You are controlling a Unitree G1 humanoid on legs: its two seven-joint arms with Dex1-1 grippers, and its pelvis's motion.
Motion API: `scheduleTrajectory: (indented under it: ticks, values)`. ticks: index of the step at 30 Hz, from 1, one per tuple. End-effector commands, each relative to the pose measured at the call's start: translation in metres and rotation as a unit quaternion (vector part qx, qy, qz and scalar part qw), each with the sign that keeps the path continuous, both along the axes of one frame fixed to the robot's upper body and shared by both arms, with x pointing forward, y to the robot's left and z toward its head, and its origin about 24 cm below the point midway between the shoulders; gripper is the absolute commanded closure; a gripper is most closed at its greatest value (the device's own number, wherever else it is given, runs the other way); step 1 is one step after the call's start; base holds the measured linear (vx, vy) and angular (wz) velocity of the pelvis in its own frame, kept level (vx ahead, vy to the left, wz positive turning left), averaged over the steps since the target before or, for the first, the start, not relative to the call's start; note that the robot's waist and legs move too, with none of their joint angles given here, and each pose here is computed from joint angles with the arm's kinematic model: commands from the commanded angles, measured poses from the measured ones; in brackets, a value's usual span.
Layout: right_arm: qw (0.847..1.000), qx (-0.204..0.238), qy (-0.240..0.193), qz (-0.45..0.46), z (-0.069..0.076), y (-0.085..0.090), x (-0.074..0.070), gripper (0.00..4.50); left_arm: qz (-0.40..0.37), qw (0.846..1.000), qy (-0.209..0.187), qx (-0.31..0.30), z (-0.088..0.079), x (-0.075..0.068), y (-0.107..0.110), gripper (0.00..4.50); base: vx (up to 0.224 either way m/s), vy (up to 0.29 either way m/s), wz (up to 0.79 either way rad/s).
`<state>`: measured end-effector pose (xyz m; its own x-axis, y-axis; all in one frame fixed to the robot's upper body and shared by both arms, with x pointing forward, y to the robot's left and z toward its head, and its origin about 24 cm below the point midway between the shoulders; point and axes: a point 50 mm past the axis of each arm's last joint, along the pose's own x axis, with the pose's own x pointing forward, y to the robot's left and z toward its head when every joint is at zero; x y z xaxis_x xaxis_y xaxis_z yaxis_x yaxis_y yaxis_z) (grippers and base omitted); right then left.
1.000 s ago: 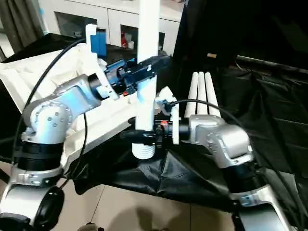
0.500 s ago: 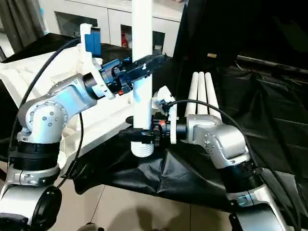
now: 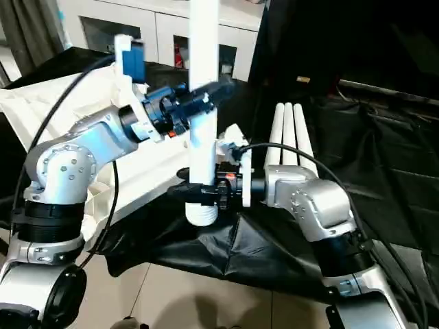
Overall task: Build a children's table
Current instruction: Move to table
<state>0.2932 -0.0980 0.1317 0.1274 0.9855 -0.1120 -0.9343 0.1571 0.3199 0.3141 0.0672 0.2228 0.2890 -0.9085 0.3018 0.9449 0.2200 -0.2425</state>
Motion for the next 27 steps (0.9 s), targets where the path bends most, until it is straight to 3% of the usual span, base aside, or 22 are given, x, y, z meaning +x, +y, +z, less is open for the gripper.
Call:
scheduleTrajectory:
  ticks: [1, 13, 14, 27]
  values:
    - [1.0, -0.007, -0.009, -0.01, 0.0013, -0.0076, -0.0006, 1.46, -0.004, 1.0, -0.005, 0.007, 0.001, -0.0006, -0.0023, 2.73, 0.0, 0.0, 0.0]
    - [1.0, -0.014, -0.001, -0.008, -0.0015, -0.0108, -0.0032, 1.46, -0.006, 1.0, -0.007, 0.009, 0.0014, -0.0005, -0.001, 2.73, 0.0, 0.0, 0.0]
    - [1.0, -0.014, -0.001, -0.009, -0.0016, -0.0108, -0.003, 1.73, -0.009, 1.0, -0.008, 0.01, 0.0016, -0.0012, -0.0013, 2.73, 0.0, 0.0, 0.0]
    - [1.0, -0.008, 0.001, -0.012, -0.0023, -0.009, -0.0017, 2.52, -0.017, 1.0, -0.005, 0.012, 0.0005, -0.0026, -0.0034, 2.73, 0.0, 0.0, 0.0]
